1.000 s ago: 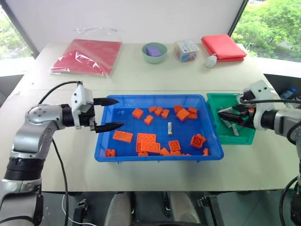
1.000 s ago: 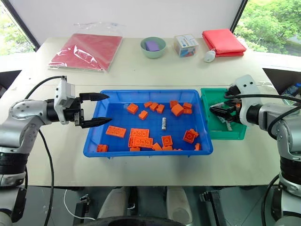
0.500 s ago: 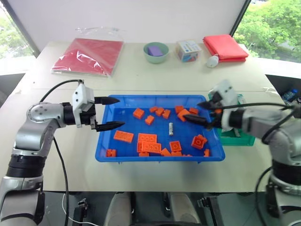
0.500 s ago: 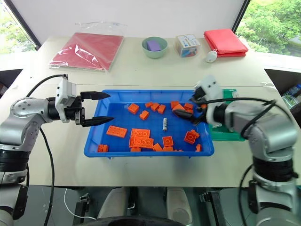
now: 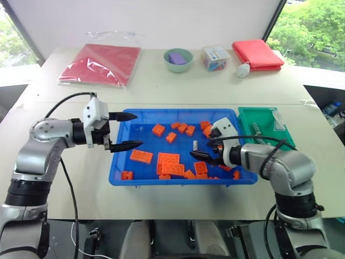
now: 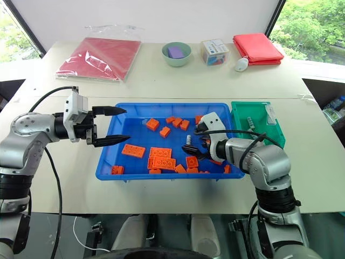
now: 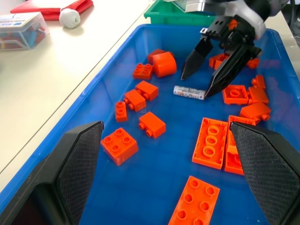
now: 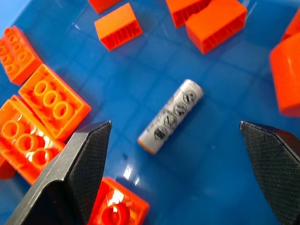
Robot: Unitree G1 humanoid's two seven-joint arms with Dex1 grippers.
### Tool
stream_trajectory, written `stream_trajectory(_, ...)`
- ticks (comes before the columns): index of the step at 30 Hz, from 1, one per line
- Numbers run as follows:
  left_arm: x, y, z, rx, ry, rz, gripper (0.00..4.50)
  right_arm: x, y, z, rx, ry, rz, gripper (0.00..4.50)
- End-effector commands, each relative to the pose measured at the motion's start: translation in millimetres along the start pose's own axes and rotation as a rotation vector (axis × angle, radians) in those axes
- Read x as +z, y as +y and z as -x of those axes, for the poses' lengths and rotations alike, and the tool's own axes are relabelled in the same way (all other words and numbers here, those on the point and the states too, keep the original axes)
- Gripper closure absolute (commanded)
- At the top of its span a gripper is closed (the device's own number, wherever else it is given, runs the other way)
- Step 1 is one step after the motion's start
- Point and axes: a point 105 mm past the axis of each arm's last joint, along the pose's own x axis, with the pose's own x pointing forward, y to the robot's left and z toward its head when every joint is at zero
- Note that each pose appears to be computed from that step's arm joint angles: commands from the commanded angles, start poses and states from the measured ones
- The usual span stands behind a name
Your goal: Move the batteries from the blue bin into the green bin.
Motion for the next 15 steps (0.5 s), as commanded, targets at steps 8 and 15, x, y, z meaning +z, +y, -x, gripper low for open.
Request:
stream_trajectory(8, 14, 7, 2, 0.016, -0.028, -0.050, 0.00, -1, -2, -8, -0.017, 0.001, 0.082, 2.40)
stream_trajectory(15, 13, 8, 2, 0.020, -0.031, -0.049, 0.00, 31, -7, 23, -0.016, -0.097, 0.114, 4.47)
